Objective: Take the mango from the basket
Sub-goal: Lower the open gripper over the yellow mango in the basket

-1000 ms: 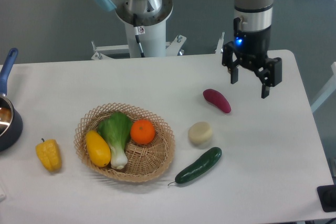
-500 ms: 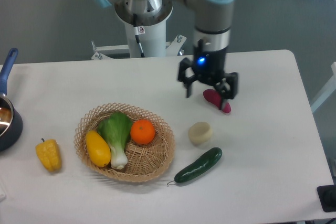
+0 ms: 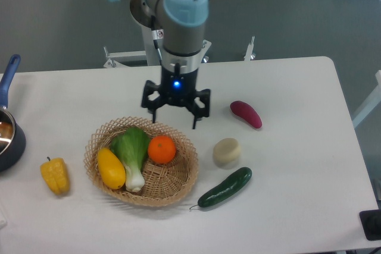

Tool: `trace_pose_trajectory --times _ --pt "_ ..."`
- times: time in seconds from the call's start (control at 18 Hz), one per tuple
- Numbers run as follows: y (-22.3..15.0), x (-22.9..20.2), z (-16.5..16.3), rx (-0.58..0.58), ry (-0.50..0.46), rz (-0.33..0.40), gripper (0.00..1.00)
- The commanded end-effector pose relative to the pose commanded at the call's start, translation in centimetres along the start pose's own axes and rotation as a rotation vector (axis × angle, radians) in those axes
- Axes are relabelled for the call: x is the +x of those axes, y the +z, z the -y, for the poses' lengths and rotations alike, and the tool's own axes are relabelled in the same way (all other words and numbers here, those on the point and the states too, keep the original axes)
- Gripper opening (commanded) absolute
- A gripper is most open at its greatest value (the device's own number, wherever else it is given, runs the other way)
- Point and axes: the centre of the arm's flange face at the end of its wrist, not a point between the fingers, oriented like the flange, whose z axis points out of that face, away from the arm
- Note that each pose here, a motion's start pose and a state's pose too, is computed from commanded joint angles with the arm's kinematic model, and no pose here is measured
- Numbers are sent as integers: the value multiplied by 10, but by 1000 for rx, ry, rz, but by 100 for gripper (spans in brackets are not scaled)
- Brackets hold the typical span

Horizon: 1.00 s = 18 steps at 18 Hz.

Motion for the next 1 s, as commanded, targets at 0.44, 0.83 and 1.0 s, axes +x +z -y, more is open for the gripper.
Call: trace_pose_trajectory --times 0.44,0.83,1.0 --pt "48 45 24 -13 -82 -29 100" --pt "93 72 35 -69 -24 -46 100" --pt "104 76 35 -84 -17 -51 100"
